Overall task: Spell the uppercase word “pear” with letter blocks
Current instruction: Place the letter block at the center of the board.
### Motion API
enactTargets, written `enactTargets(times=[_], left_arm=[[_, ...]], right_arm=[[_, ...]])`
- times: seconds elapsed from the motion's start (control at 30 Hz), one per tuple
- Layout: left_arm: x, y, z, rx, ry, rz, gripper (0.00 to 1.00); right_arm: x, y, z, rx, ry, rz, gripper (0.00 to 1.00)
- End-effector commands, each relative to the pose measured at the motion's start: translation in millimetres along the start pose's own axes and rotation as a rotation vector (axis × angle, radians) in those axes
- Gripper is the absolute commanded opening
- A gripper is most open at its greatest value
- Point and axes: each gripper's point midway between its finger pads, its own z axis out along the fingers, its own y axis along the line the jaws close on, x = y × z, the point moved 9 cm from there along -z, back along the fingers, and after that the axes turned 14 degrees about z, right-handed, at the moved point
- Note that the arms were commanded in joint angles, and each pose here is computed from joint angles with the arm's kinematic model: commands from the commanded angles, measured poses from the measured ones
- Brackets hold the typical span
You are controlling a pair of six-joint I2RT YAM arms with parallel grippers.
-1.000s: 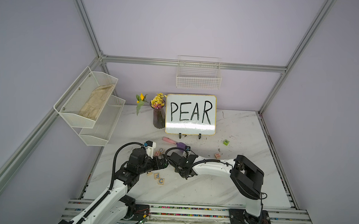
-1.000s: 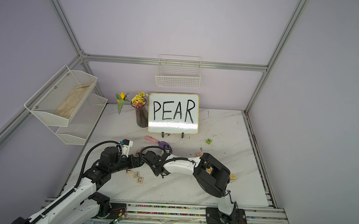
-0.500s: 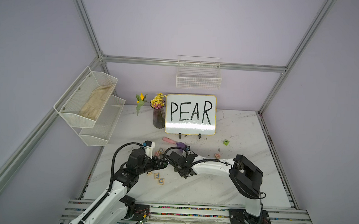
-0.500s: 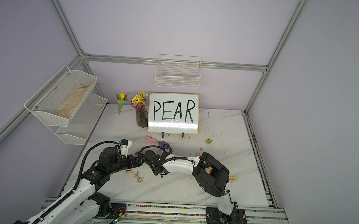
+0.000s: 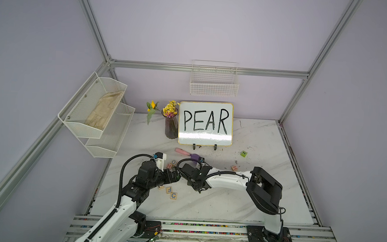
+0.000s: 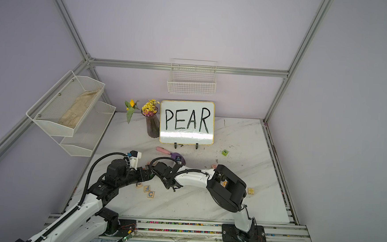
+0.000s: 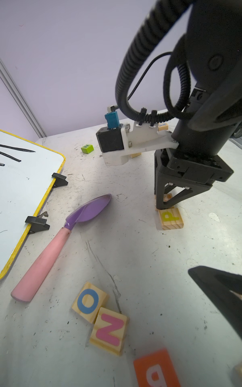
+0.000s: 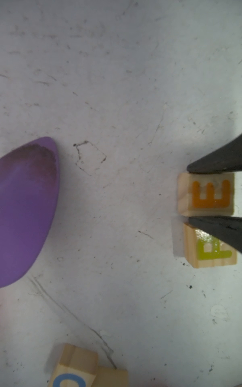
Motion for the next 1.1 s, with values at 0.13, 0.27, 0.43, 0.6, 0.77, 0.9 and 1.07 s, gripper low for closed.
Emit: enactTargets(times=[0.13,0.27,0.43,0.6,0.77,0.9,1.07], left_arm=[[-14,-14,-4,0.093,-0.093,0.062,1.00],[-15,-14,-3,0.096,-0.092,0.062,1.00],[-15,-14,-4,0.096,-0.093,0.063,1.00],[-15,-14,-4,0.097,-0.095,0.064,1.00],[-15,-13,-3,0.094,-0.092,0.062,1.00],[-16,-12,-1,0.067,-0.082,0.066,1.00],[-21,-13,-1,0.055,-0.085,0.074,1.00]], right_arm=[[8,-15,8,0.112,-0.010,-0.061,0.31],[8,-13,9,0.109,-0.005,-0.078,0.34],[7,-11,8,0.107,-0.009,-0.089,0.38],[5,-10,5,0.095,-0.025,-0.097,0.41],[1,-7,-2,0.067,-0.042,-0.101,0.42],[-6,-3,-16,0.029,-0.064,-0.097,0.44],[-23,-2,-42,-0.004,-0.140,-0.096,0.46]])
